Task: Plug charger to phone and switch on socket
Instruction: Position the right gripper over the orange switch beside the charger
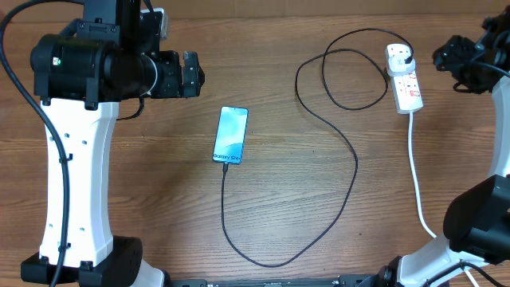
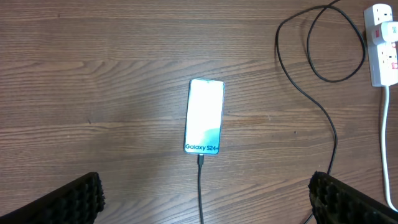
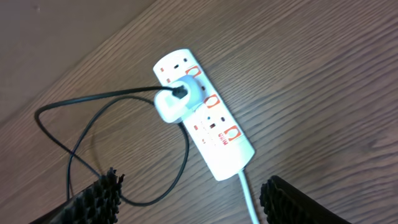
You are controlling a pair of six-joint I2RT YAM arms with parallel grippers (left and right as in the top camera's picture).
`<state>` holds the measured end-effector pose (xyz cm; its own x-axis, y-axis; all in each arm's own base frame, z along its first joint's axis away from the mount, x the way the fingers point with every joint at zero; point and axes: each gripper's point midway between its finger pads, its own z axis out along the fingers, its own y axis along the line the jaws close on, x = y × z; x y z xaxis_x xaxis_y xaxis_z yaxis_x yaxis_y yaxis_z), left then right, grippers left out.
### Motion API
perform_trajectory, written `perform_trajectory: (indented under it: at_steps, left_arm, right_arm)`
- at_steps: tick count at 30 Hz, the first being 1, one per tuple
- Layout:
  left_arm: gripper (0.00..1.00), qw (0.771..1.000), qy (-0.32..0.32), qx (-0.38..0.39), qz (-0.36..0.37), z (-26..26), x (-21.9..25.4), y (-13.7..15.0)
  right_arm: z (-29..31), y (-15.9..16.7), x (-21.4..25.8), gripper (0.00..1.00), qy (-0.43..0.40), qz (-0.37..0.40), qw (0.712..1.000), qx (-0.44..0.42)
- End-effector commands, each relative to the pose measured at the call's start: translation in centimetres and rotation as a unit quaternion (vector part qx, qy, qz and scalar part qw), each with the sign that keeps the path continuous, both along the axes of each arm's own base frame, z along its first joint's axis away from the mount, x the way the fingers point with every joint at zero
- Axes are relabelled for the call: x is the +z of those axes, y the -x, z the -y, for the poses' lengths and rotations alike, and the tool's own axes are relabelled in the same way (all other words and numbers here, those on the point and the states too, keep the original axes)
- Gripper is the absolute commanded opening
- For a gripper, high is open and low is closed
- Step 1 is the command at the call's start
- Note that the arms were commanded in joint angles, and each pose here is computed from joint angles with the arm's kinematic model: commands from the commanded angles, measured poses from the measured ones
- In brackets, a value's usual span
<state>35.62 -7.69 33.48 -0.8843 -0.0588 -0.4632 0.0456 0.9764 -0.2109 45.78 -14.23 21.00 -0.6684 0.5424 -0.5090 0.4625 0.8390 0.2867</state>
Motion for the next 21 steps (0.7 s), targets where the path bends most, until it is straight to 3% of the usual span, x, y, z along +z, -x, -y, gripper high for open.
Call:
perform_trajectory:
  at_steps: [1, 21]
  left_arm:
    - [1.0, 1.0, -0.006, 0.0, 0.013, -0.4, 0.8, 0.4]
    - [1.0, 1.0, -0.006, 0.0, 0.013, -0.4, 0.8, 0.4]
  right_arm:
    - [0.6, -0.4, 0.4, 0.72, 0.008, 0.007, 1.0, -0.005]
    - [0.5, -0.2, -0.7, 0.76, 0.002, -0.007, 1.0, -0.004]
